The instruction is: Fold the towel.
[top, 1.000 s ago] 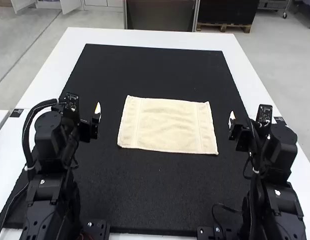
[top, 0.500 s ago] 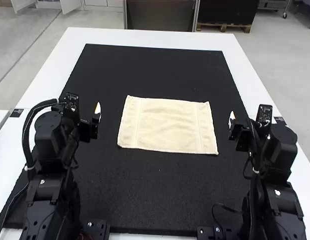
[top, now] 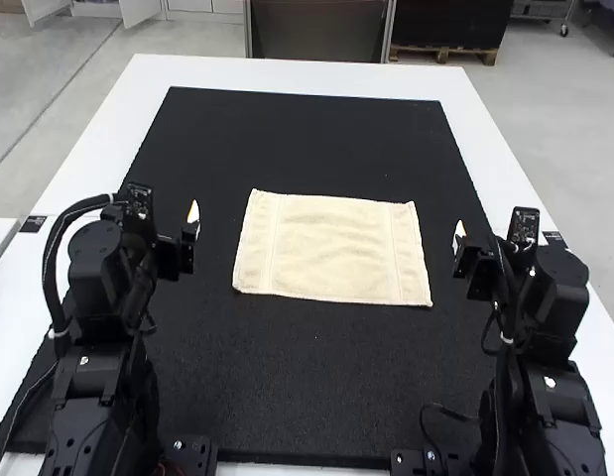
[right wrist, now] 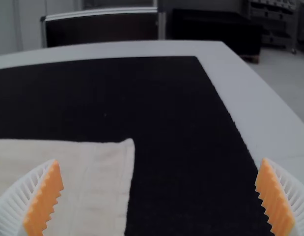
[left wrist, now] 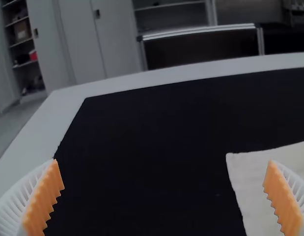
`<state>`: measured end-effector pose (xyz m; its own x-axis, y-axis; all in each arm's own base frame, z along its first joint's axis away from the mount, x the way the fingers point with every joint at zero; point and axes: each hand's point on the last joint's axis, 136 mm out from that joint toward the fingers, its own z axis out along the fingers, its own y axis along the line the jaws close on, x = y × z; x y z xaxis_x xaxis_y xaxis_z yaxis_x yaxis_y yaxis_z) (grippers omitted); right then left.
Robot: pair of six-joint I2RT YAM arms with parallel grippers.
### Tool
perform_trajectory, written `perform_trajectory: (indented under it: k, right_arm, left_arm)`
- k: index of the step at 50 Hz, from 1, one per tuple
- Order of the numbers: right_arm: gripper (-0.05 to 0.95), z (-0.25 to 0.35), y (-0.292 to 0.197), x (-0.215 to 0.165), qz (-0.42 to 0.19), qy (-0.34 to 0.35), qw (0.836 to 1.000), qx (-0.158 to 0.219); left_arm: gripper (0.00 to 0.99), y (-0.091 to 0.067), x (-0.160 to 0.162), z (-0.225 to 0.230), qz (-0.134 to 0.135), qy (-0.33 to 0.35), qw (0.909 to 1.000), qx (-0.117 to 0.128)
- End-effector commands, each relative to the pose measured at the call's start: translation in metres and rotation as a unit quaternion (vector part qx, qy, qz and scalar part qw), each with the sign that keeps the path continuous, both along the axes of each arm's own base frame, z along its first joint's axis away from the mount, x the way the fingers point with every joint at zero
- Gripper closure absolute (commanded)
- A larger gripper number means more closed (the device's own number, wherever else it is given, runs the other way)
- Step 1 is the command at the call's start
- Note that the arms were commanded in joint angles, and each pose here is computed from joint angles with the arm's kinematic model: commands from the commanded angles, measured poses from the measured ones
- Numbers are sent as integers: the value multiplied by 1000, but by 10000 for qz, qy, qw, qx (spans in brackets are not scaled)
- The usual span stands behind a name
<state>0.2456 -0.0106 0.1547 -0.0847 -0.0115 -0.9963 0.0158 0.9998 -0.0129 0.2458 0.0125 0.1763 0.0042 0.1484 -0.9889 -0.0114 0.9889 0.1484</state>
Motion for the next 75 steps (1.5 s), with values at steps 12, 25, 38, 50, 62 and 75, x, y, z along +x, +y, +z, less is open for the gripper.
perform_trajectory:
  k: [12, 25, 38, 50, 62, 75]
  right_arm:
    - [-11, -4, 3, 0, 94, 40, 9999, 1]
    - [-10, 0, 3, 0, 97, -29, 9999, -45]
    - [43, 82, 1, -8, 20, -1341, 9907, -239]
    - [92, 137, 0, -25, -102, -2064, 9771, -499]
    - [67, 157, 9, -34, -36, -2045, 9609, -1868]
    - [34, 211, 1, -37, -273, -2118, 9584, -1894]
  left_arm:
    - [38, -3, 0, 3, -93, -85, 9999, -95]
    - [38, -3, 0, 7, -94, -153, 9998, -62]
    - [39, -1, -6, 52, 66, -932, 9925, 788]
    - [39, 6, -14, 78, 302, -1156, 9864, 1133]
    - [38, -22, -28, 117, -394, -1730, 9712, 1592]
    - [38, 7, -38, 155, 363, -1865, 9740, 1230]
